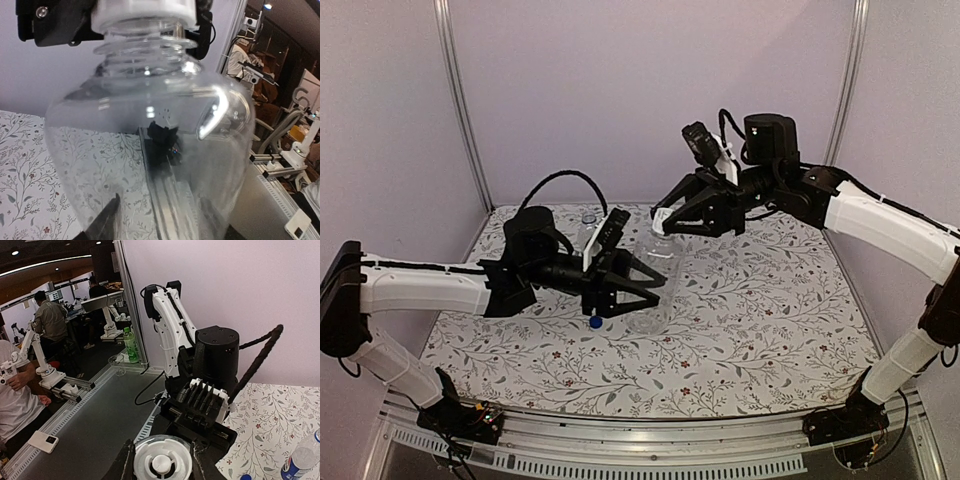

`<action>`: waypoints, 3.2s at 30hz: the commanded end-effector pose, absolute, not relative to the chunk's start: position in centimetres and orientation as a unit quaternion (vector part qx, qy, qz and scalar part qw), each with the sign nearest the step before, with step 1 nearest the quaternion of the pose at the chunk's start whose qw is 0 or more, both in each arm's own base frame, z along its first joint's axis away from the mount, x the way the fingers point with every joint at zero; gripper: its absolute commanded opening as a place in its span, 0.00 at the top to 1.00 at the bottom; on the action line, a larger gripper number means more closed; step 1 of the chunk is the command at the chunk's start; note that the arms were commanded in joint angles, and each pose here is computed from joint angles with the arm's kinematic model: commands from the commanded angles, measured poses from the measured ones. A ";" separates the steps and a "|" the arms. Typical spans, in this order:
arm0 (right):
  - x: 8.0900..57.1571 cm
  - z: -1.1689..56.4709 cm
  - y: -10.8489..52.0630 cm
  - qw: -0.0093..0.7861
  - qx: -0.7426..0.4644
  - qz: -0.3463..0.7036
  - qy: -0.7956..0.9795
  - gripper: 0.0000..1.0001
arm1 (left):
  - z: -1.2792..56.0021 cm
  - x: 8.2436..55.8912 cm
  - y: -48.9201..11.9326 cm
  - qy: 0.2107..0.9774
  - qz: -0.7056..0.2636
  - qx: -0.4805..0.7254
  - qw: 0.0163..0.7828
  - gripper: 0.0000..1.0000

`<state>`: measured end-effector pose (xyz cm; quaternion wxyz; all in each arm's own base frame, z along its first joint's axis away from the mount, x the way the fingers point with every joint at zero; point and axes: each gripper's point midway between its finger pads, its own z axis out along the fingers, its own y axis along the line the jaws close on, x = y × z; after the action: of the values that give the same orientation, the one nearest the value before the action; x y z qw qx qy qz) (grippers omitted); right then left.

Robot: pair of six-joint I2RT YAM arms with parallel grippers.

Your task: Unscrew the bottle caps

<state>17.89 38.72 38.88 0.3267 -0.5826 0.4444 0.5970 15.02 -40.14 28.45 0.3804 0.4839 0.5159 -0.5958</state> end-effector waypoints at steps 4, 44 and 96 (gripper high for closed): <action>17.5 39.1 37.6 0.325 -0.594 0.603 0.422 0.83 | 31.5 14.3 -38.9 0.457 -0.620 0.501 0.395 0.74; 29.9 38.7 40.2 0.452 -0.298 0.460 0.704 0.17 | 28.0 25.9 -40.2 0.685 -0.387 0.333 0.520 0.76; 15.6 39.7 37.7 0.327 -0.608 0.602 0.401 0.82 | 32.3 13.4 -38.4 0.467 -0.591 0.533 0.385 0.76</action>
<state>16.85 38.68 40.00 0.3617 -0.5873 0.4395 0.5755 14.70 -39.17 29.50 0.3813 0.5107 0.5333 -0.5563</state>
